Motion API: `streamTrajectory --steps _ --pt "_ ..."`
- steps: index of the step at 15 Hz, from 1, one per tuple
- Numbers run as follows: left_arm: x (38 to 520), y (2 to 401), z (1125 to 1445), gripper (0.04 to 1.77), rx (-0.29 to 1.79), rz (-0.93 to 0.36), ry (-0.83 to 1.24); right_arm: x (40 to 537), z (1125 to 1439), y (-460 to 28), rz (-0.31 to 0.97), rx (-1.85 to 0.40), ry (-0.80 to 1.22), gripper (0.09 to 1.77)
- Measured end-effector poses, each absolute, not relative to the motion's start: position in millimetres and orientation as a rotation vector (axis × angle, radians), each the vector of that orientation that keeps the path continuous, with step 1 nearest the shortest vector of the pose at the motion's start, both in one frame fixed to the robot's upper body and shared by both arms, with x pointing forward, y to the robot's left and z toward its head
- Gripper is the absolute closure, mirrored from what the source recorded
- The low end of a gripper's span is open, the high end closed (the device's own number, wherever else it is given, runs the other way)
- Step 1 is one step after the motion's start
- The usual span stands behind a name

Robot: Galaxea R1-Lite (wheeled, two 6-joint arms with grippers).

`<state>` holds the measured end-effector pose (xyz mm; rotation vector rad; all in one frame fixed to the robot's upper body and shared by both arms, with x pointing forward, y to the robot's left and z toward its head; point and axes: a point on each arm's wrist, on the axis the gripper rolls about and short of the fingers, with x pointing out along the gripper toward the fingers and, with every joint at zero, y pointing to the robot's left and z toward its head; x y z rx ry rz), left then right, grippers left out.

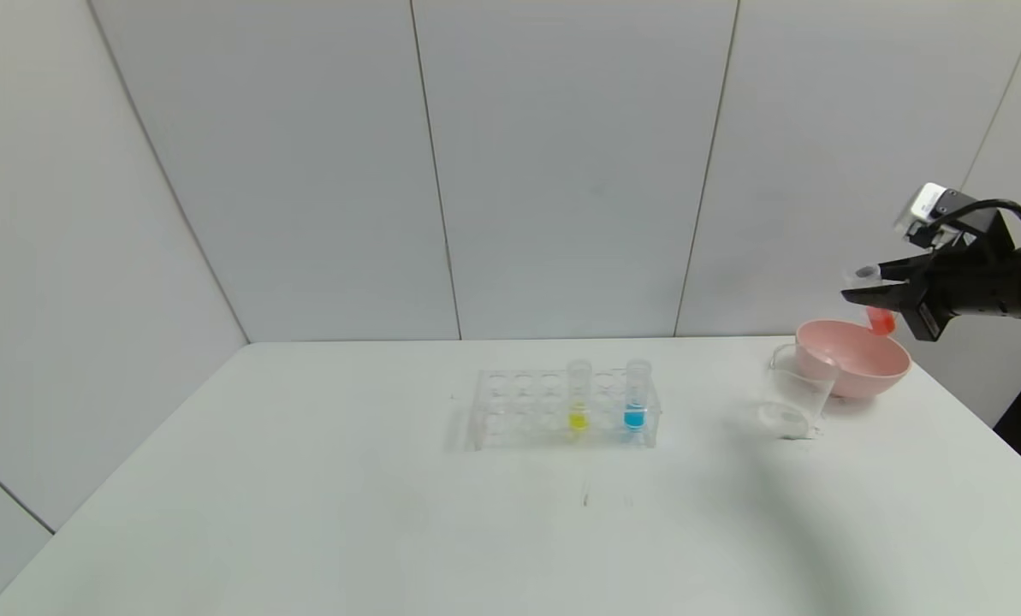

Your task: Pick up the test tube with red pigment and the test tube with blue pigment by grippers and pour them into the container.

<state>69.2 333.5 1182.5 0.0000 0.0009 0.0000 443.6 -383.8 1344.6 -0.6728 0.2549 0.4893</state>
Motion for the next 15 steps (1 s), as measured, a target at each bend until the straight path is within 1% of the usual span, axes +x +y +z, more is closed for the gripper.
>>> streamTrajectory --steps 3,5,8,10,15 --pt "69 334 1183 0.05 0.0 0.0 0.001 446 1337 -391 0.541 -0.767 0.364 1.35" --pt "69 334 1183 0.05 0.0 0.0 0.001 444 1338 -393 0.555 -0.863 0.436 1.35" --pt "69 334 1183 0.05 0.0 0.0 0.001 445 1346 -394 0.59 -0.988 0.455 1.35" --pt "69 334 1183 0.05 0.0 0.0 0.001 447 1349 -396 0.579 -1.05 0.478 1.35" --pt "69 334 1183 0.05 0.0 0.0 0.001 454 1359 -394 0.606 -1.103 0.573 1.35"
